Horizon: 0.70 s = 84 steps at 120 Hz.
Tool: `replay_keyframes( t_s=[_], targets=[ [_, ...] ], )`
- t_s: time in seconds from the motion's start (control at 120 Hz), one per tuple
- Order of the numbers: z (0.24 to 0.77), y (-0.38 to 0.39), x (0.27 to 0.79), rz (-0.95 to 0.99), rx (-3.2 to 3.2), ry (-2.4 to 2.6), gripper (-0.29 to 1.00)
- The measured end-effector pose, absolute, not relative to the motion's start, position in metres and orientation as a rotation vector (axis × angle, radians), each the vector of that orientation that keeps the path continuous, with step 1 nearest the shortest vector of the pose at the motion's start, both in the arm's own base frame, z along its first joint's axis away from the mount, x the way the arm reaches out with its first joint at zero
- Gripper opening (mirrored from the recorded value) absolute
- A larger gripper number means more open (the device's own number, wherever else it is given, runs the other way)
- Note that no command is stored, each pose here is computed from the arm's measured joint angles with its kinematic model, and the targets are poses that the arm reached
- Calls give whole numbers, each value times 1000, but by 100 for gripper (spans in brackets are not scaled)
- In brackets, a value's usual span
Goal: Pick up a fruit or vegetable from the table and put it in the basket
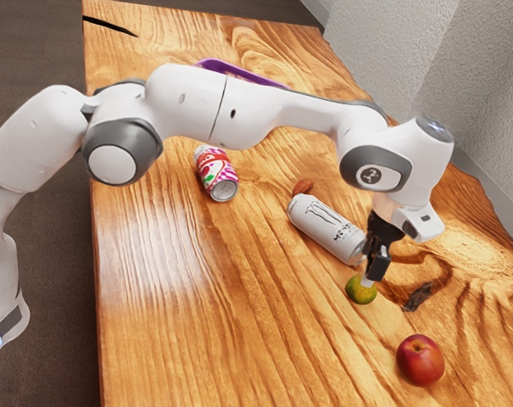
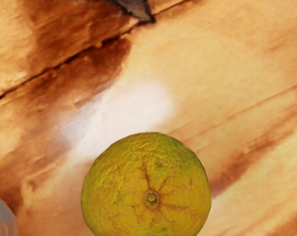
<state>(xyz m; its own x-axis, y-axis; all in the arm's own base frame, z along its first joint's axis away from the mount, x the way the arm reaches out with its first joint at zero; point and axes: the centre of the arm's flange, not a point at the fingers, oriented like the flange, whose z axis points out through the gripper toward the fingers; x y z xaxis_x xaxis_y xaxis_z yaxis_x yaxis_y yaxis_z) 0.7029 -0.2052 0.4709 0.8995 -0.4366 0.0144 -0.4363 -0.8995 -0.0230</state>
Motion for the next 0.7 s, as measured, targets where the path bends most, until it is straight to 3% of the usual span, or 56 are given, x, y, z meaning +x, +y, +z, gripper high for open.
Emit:
replay_keyframes(
  t_s=[0.7],
  targets=[
    [417,-207,718,0,-3023,783,70]
  ],
)
